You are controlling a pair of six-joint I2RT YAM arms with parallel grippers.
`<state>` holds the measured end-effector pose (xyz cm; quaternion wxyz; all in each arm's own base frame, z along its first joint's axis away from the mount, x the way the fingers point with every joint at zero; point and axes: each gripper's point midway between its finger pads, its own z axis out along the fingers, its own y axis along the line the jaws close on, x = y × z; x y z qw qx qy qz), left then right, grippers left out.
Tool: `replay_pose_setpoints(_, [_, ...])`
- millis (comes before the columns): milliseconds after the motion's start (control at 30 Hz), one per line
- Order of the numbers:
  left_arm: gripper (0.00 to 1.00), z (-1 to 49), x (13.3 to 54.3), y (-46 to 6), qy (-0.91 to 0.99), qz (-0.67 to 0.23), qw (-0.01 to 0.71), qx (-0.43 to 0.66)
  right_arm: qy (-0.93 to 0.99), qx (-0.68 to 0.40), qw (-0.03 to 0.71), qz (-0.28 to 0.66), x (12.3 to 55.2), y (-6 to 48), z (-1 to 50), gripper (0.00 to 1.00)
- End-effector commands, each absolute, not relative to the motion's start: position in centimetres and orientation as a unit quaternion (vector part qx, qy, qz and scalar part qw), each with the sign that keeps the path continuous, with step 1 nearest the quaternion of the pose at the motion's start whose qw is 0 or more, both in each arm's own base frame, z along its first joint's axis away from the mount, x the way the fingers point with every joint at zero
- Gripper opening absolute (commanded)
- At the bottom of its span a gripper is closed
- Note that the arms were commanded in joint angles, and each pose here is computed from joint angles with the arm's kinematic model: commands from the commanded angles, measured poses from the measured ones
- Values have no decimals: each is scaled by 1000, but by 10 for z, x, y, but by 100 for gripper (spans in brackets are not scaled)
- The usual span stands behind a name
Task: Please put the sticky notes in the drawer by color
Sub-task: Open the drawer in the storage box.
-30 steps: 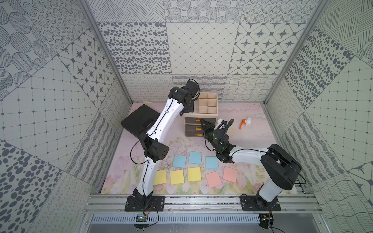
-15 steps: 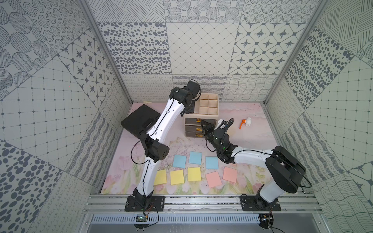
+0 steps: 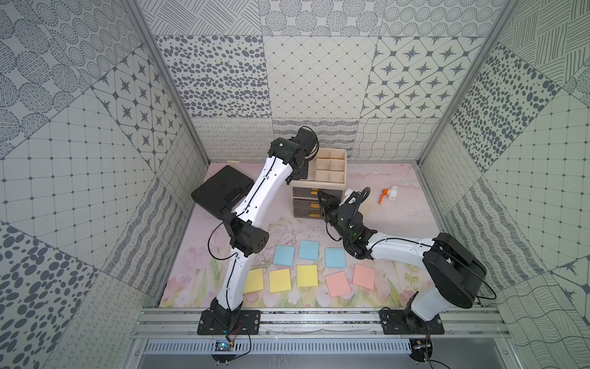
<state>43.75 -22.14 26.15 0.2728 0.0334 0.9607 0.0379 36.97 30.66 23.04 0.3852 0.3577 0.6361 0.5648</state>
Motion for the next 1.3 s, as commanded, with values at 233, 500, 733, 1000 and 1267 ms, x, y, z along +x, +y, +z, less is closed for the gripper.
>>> replay_pose_setpoints(233, [0,248,459,-219,953,49,296,-39,590,299,350,663,329,344,316,12])
replay_pose_setpoints(500, [0,245,460,-217,953,57,295,-42,596,321,349,648,328,335,317,11])
replay_pose_setpoints(733, [0,249,461,-218,951,50,300,-49,590,321,354,651,327,332,329,11])
replay_pose_setpoints(1000, [0,245,457,-218,952,57,296,-63,577,316,349,667,330,348,325,12])
replay_pose_setpoints(1267, [0,243,454,-217,951,54,293,-86,555,312,342,691,330,367,320,12])
